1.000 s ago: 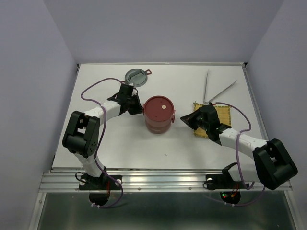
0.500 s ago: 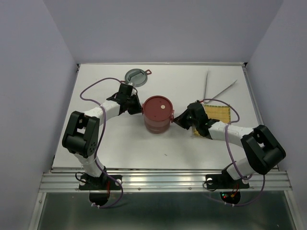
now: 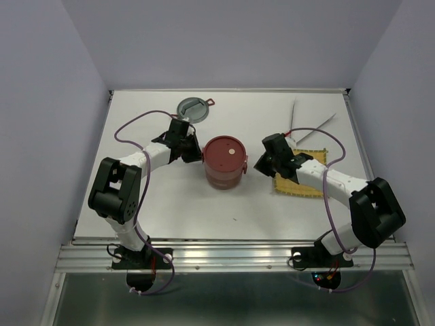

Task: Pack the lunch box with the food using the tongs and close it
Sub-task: Close the fastener on the packing box.

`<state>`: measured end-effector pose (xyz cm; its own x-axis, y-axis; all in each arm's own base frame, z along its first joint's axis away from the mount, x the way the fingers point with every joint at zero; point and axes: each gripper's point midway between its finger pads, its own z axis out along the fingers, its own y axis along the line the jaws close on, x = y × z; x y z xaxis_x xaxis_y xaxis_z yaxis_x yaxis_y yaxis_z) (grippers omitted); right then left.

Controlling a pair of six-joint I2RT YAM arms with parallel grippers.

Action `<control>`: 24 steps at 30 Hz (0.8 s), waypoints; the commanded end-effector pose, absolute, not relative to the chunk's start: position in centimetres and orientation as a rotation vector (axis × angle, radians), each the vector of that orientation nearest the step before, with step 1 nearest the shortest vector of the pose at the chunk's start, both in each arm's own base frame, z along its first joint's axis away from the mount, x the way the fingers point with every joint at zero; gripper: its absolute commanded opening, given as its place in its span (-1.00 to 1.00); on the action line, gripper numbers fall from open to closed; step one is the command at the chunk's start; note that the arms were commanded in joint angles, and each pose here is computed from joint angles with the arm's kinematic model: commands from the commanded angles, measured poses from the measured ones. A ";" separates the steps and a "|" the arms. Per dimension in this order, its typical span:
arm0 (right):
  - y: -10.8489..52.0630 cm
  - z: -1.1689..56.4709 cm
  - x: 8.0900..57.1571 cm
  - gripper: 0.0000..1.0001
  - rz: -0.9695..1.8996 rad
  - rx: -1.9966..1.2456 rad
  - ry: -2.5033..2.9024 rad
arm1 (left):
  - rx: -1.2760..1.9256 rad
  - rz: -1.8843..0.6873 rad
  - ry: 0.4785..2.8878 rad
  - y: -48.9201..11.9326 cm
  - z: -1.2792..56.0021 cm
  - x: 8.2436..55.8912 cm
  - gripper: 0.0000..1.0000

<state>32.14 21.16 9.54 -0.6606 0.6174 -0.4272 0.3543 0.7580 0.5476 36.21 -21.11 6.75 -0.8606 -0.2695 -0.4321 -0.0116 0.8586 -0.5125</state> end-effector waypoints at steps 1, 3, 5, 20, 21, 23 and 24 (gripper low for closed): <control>18.4 8.4 31.7 -0.99 0.334 0.713 2.389 | -0.157 -0.691 2.543 -21.3 6.7 35.1 -1.00; 18.2 8.2 31.5 -0.99 0.317 0.710 2.396 | -0.157 -0.692 2.542 -21.4 6.7 35.2 -1.00; 18.0 7.8 31.3 -0.99 0.301 0.717 2.409 | -0.154 -0.691 2.544 -21.4 6.7 35.1 -1.00; 29.5 11.2 33.8 -0.99 0.617 0.394 2.424 | -0.157 -0.697 2.540 -21.4 6.8 35.2 -1.00; 30.8 11.5 33.8 -0.99 0.655 0.359 2.435 | -0.159 -0.698 2.540 -21.4 6.8 35.1 -1.00; 32.5 11.9 34.3 -0.99 0.705 0.346 2.442 | -0.155 -0.708 2.536 -21.6 7.0 35.1 -1.00; 32.4 12.1 34.3 -0.99 0.704 0.357 2.434 | -0.149 -0.713 2.536 -21.9 7.0 35.0 -1.00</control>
<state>32.79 26.51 7.51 -0.8058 0.3981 -0.4384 0.2299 0.8926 0.3879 36.81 -19.93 6.67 -0.8488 -0.2876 -0.4436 -0.0345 0.8674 -0.4964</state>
